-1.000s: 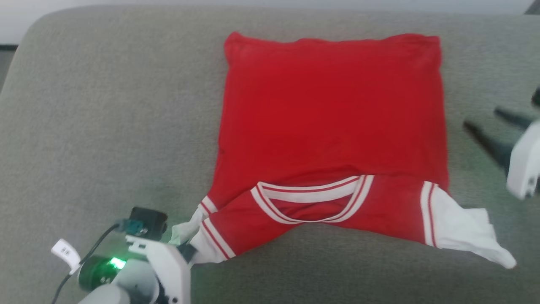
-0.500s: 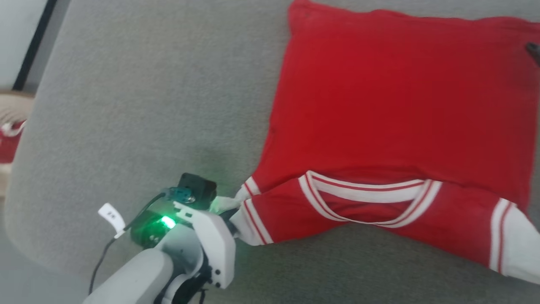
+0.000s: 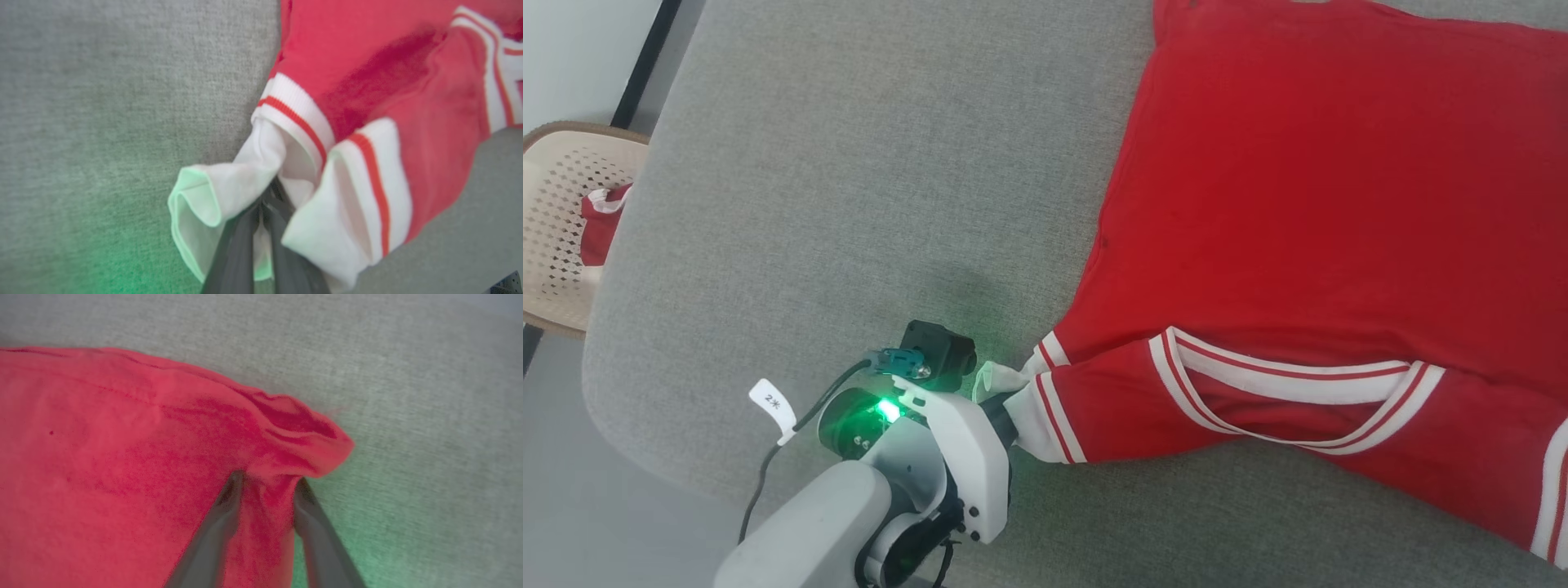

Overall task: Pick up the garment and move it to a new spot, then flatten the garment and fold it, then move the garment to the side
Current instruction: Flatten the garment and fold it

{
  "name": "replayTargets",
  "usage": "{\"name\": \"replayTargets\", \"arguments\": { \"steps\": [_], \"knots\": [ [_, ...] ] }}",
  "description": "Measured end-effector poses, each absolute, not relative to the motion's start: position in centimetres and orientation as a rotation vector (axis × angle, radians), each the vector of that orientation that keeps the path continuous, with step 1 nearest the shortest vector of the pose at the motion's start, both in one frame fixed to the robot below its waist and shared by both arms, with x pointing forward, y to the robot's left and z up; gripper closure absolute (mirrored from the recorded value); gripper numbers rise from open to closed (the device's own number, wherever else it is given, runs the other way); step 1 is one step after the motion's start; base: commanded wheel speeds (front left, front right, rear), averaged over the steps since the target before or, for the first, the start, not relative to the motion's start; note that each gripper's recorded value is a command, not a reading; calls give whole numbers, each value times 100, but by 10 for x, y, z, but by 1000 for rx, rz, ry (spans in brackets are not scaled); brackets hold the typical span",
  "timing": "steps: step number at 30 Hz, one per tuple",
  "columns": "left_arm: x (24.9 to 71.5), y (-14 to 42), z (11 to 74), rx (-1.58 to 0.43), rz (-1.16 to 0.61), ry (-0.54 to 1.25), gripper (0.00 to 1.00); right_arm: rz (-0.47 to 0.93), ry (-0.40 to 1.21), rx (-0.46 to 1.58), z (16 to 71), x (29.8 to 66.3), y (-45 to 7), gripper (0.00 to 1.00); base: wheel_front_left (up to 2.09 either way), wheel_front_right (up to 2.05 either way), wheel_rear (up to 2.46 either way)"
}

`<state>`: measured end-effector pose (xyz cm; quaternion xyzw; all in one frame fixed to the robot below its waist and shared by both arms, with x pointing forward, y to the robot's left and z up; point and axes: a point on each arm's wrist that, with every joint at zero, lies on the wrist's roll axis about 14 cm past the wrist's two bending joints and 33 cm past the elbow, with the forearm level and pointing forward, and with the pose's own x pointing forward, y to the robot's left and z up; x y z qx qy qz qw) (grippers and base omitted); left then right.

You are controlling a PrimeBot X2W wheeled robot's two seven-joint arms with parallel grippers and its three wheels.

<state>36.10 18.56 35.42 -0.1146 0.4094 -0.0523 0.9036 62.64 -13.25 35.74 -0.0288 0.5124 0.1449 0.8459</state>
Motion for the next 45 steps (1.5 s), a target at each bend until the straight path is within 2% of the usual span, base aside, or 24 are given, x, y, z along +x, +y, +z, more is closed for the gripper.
{"name": "replayTargets", "arguments": {
  "steps": [6, 14, 20, 26, 35, 41, 42, 43, 44, 45],
  "knots": [
    [366, 188, 354, -242, -108, 833, 100, 319, 1054, -77, 368, 622, -135, 100, 0, 0, 0],
    [378, 197, 360, -214, -108, 806, 100, 357, 1045, -113, 386, 589, -148, 100, 0, 0, 0],
    [383, 198, 363, -197, -116, 800, 100, 388, 1051, -131, 394, 556, -163, 100, 0, 0, 0],
    [390, 197, 368, -168, -131, 789, 100, 400, 1075, -83, 394, 502, -186, 100, 0, 0, 0],
    [402, 191, 374, -135, -158, 772, 100, 343, 1131, 41, 378, 423, -217, 100, 0, 0, 0],
    [405, 189, 373, -130, -166, 776, 100, 293, 1103, 116, 365, 403, -214, 100, 0, 0, 0],
    [405, 188, 373, -129, -167, 776, 100, 273, 1091, 117, 362, 402, -214, 69, 0, 0, 0],
    [405, 188, 373, -128, -168, 775, 100, 266, 1086, 123, 361, 402, -214, 13, 0, 0, 0],
    [404, 189, 373, -127, -167, 776, 100, 262, 1083, 117, 361, 402, -214, 0, 0, 0, 0],
    [404, 189, 373, -126, -167, 775, 100, 260, 1081, 117, 361, 402, -213, 0, 0, 0, 0]
  ]
}}
